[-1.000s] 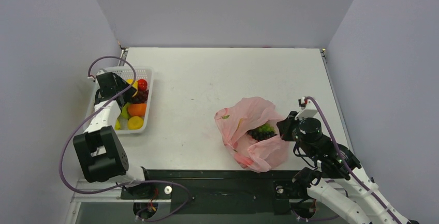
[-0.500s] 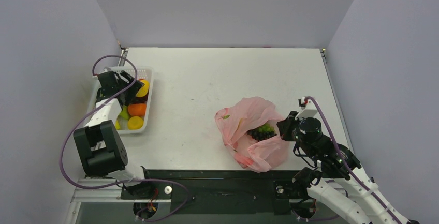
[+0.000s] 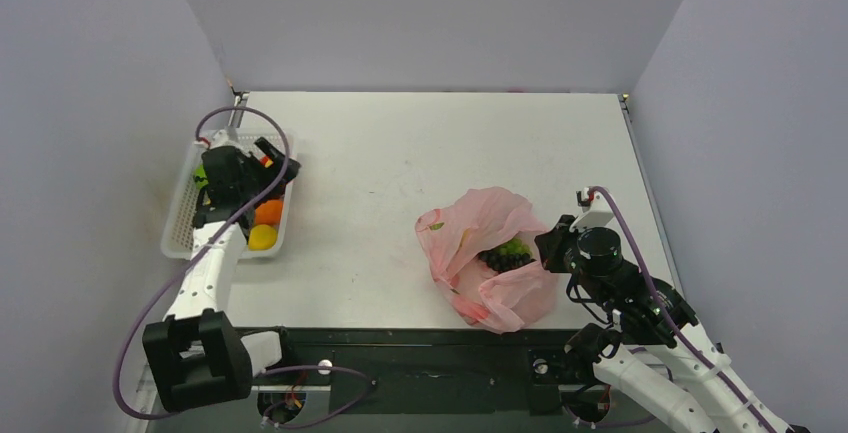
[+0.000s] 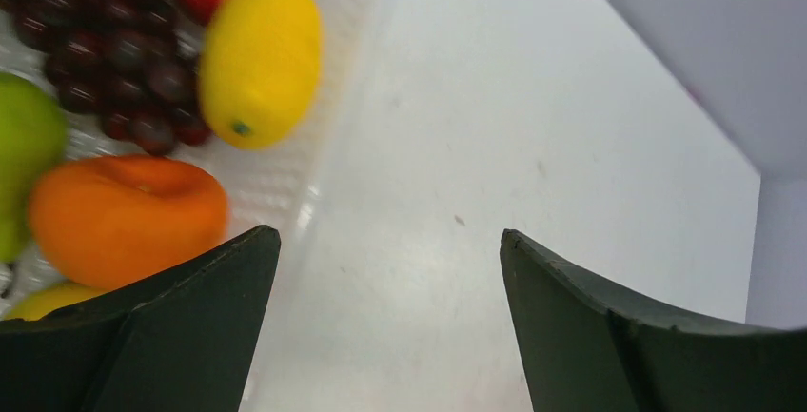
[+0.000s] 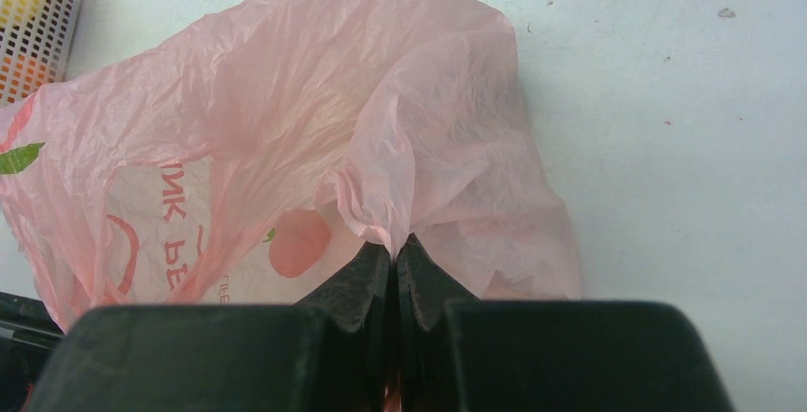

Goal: Take the fake fruits out of the plastic bag

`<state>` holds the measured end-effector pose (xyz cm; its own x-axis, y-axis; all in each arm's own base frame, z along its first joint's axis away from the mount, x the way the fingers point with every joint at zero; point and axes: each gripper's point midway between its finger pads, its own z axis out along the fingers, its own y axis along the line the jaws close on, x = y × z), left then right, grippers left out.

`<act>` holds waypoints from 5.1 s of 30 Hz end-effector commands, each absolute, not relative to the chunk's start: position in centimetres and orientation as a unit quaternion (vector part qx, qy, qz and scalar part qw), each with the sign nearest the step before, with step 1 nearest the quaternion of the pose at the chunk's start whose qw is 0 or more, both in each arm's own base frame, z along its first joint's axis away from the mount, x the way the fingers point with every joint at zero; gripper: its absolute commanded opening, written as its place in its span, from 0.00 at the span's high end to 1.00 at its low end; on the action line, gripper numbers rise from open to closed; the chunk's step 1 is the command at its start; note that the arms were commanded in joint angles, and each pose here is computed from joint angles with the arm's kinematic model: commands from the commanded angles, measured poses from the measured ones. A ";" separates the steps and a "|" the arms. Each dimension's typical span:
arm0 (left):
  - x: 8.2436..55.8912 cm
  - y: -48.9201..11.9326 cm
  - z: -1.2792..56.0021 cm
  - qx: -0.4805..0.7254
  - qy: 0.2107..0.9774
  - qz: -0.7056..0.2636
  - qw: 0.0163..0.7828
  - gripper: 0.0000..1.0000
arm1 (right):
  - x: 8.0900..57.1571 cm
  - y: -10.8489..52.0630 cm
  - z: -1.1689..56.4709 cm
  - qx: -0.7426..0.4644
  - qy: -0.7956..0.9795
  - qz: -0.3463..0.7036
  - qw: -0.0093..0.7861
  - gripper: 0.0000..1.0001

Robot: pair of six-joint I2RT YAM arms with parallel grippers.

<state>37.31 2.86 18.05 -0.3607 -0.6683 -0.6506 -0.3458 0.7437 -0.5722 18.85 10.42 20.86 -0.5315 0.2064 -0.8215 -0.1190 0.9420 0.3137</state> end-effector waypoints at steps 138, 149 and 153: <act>21.0 -46.7 12.1 0.171 0.835 -0.342 0.396 1.00 | 14.7 11.2 13.5 0.133 0.871 0.260 0.394 1.00; 21.5 -46.1 14.2 0.149 0.826 -0.370 0.398 1.00 | 14.8 10.2 14.0 0.127 0.881 0.225 0.397 1.00; 19.7 -45.4 15.7 0.177 0.828 -0.384 0.369 1.00 | 16.1 9.1 15.8 0.155 0.859 0.214 0.438 1.00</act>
<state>20.86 -45.10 10.05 -0.6693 0.0529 -0.7411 0.5343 0.7273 -0.4306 14.31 10.09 12.40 -0.6778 0.3976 -0.6185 0.0648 0.8702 0.4884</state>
